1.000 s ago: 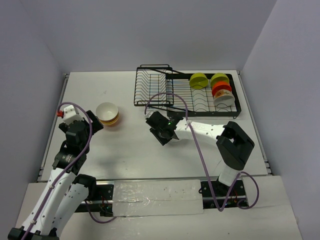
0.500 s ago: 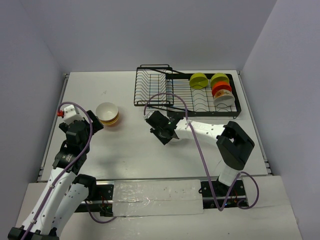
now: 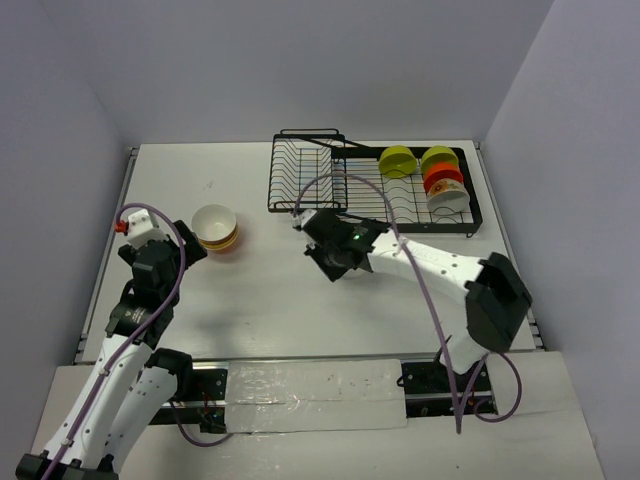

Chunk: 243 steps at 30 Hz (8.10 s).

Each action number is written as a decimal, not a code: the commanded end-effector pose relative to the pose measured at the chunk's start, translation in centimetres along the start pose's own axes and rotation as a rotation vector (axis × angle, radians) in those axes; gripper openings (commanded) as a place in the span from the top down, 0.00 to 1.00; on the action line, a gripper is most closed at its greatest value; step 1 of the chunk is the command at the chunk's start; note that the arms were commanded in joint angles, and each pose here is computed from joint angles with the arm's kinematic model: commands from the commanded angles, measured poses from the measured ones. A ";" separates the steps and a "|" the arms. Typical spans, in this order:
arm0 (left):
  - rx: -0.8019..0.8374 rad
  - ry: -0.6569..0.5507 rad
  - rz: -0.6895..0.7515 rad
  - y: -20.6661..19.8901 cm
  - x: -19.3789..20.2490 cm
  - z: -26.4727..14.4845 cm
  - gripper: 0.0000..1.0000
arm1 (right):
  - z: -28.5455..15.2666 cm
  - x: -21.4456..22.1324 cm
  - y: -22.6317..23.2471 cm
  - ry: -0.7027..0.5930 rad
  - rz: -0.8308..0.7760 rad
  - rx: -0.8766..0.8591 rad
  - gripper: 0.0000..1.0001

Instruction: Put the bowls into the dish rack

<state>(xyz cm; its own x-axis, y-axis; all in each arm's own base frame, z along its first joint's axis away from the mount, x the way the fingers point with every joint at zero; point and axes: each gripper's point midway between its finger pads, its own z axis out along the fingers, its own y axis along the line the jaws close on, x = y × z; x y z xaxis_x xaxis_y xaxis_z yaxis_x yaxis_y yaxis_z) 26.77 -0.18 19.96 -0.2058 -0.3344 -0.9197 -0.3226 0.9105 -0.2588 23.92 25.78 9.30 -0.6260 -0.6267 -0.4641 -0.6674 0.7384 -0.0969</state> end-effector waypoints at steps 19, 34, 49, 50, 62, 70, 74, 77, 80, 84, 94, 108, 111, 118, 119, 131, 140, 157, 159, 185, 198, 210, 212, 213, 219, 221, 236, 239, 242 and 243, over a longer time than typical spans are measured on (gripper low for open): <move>0.048 -0.037 0.012 -1.2 -1.2 0.3 0.01 | -11.6 -16.3 -19.1 -0.865 0.509 -0.326 1.00; 0.031 -0.036 0.041 -0.8 -0.9 0.6 0.01 | -5.0 -16.4 -27.4 -1.069 0.761 -0.459 1.00; 0.003 -0.029 0.050 -0.3 -0.7 0.7 0.01 | -1.2 -15.4 -29.0 -1.084 0.873 -0.481 1.00; 0.003 -0.029 0.050 -0.3 -0.7 0.7 0.01 | -1.1 -15.3 -28.9 -1.085 0.876 -0.480 1.00; 0.007 -0.030 0.050 -0.4 -0.8 0.6 0.01 | 0.6 -12.7 -31.4 -1.114 0.993 -0.454 1.00; 0.010 -0.033 0.048 -0.4 -0.9 0.5 0.01 | 1.2 -12.4 -31.4 -1.145 1.027 -0.509 1.00; 0.013 -0.038 0.045 -0.4 -1.0 0.4 0.01 | 0.3 -12.6 -31.2 -1.184 1.023 -0.539 1.00; 0.015 -0.038 0.046 -0.4 -1.0 0.4 0.01 | 0.3 -12.3 -31.2 -1.190 1.038 -0.520 1.00; 0.015 -0.037 0.047 -0.4 -1.0 0.4 0.01 | 0.5 -11.9 -31.4 -1.196 1.056 -0.496 1.00; 0.018 -0.040 0.044 -0.5 -1.1 0.3 0.01 | 0.7 -10.9 -31.5 -1.199 1.092 -0.449 1.00; 0.026 -0.048 0.042 -0.5 -1.3 0.1 0.01 | 2.0 -9.4 -32.3 -1.217 1.204 -0.390 0.96; 0.031 -0.055 0.040 -0.5 -1.4 -0.1 0.01 | 1.6 -10.8 -32.3 -1.254 1.142 -0.441 1.00; 0.031 -0.056 0.040 -0.5 -1.5 -0.1 0.01 | 1.3 -11.1 -32.5 -1.272 1.147 -0.457 1.00; 0.029 -0.058 0.037 -0.5 -1.6 -0.2 0.01 | 1.5 -11.4 -32.8 -1.282 1.158 -0.471 1.00; 0.030 -0.060 0.037 -0.5 -1.6 -0.2 0.01 | 1.5 -11.4 -32.8 -1.282 1.160 -0.475 1.00; 0.032 -0.057 0.037 -0.5 -1.5 -0.1 0.01 | 2.1 -8.9 -33.3 -1.267 1.238 -0.320 0.87; 0.037 -0.057 0.035 -0.6 -1.5 -0.2 0.01 | 2.3 -8.7 -33.0 -1.235 1.230 -0.269 0.67; 0.049 -0.013 -0.015 -1.2 -1.1 -0.3 0.01 | 0.5 -8.4 -29.3 -1.093 1.088 -0.160 0.33; 0.038 0.004 -0.037 -1.3 -1.0 -0.2 0.01 | 0.0 -7.9 -28.5 -1.066 1.065 -0.137 0.32; -0.160 0.511 0.023 -1.7 3.1 8.5 0.02 | -14.5 -2.9 -18.9 -0.873 0.713 0.079 0.00; -0.154 0.613 0.058 -2.1 5.2 11.6 0.38 | -15.6 -0.9 -17.8 -0.883 0.670 0.121 0.00; -0.129 0.626 0.078 -2.7 5.1 12.6 0.94 | -15.9 -0.6 -17.5 -0.872 0.642 0.127 0.00; -0.116 0.621 0.074 -3.0 4.6 12.4 1.00 | -15.9 -0.5 -17.5 -0.870 0.637 0.128 0.00; -0.109 0.611 0.073 -3.2 4.1 12.2 1.00 | -15.9 -0.5 -17.4 -0.867 0.635 0.124 0.00; -0.028 0.550 0.069 -4.8 0.9 11.0 1.00 | -16.2 -1.2 -16.8 -0.869 0.581 0.108 0.00; 0.007 0.523 0.064 -5.5 -0.6 10.3 1.00 | -16.4 -1.8 -16.4 -0.867 0.539 0.102 0.00; 0.198 0.521 0.192 -11.1 -3.3 3.6 1.00 | -18.1 -7.6 -8.5 -0.859 0.107 -0.114 0.01; 0.277 0.542 0.205 -13.1 -2.2 1.6 1.00 | -17.8 -7.9 -5.7 -0.844 -0.026 -0.180 0.02; 0.359 0.570 0.221 -15.1 -0.5 -0.1 1.00 | -16.9 -7.9 -4.0 -0.812 -0.124 -0.198 0.02; 0.388 0.579 0.225 -15.8 -0.1 -0.6 1.00 | -16.8 -7.9 -2.4 -0.806 -0.180 -0.232 0.04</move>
<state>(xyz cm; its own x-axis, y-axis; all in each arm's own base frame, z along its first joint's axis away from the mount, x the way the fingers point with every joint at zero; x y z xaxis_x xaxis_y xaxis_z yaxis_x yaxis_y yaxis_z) 31.86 -12.12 21.52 -0.7717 -0.0995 -0.6281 0.0234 0.9826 -0.1844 25.00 22.87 26.79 -0.2057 -0.2193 -0.9537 -0.7790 0.6266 0.0240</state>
